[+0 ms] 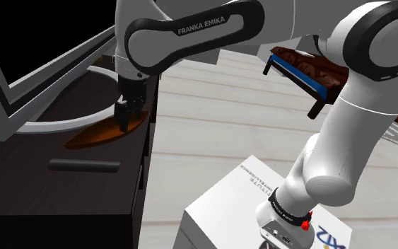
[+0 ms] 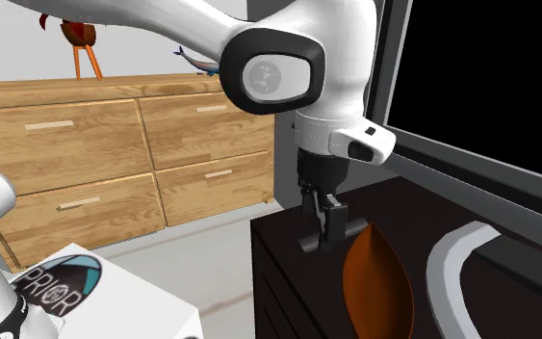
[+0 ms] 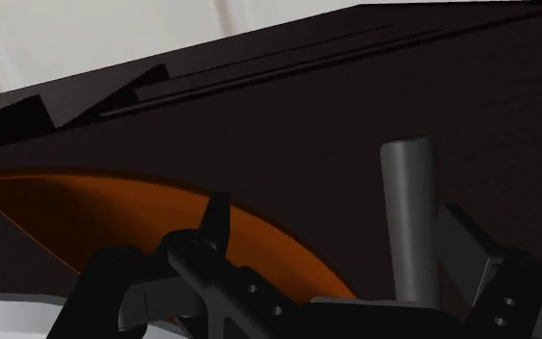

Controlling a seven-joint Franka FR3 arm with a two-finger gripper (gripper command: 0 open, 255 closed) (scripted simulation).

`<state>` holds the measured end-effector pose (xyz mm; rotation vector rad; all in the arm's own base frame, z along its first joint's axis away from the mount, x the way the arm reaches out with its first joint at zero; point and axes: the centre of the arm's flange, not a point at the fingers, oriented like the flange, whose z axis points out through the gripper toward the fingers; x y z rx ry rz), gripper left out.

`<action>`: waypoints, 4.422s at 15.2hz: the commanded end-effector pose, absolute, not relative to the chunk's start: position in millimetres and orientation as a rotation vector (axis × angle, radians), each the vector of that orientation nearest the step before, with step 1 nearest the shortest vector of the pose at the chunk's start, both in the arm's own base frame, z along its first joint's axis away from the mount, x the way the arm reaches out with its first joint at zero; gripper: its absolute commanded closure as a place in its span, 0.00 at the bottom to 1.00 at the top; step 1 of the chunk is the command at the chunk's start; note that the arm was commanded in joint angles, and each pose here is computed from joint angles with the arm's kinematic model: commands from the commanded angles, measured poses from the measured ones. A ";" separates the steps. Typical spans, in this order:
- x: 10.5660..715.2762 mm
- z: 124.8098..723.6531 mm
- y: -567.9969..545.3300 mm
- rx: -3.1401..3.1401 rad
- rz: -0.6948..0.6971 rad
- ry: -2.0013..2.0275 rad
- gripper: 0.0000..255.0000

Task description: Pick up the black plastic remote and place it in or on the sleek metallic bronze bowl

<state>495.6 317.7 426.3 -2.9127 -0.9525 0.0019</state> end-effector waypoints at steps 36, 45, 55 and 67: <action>501.6 320.0 448.0 -2.808 0.065 -1.243 1.00; 501.7 367.5 448.0 -2.808 0.065 -1.243 1.00; 501.7 420.3 448.0 -2.808 0.065 -1.243 1.00; 567.5 431.7 365.7 -2.808 0.065 -1.243 1.00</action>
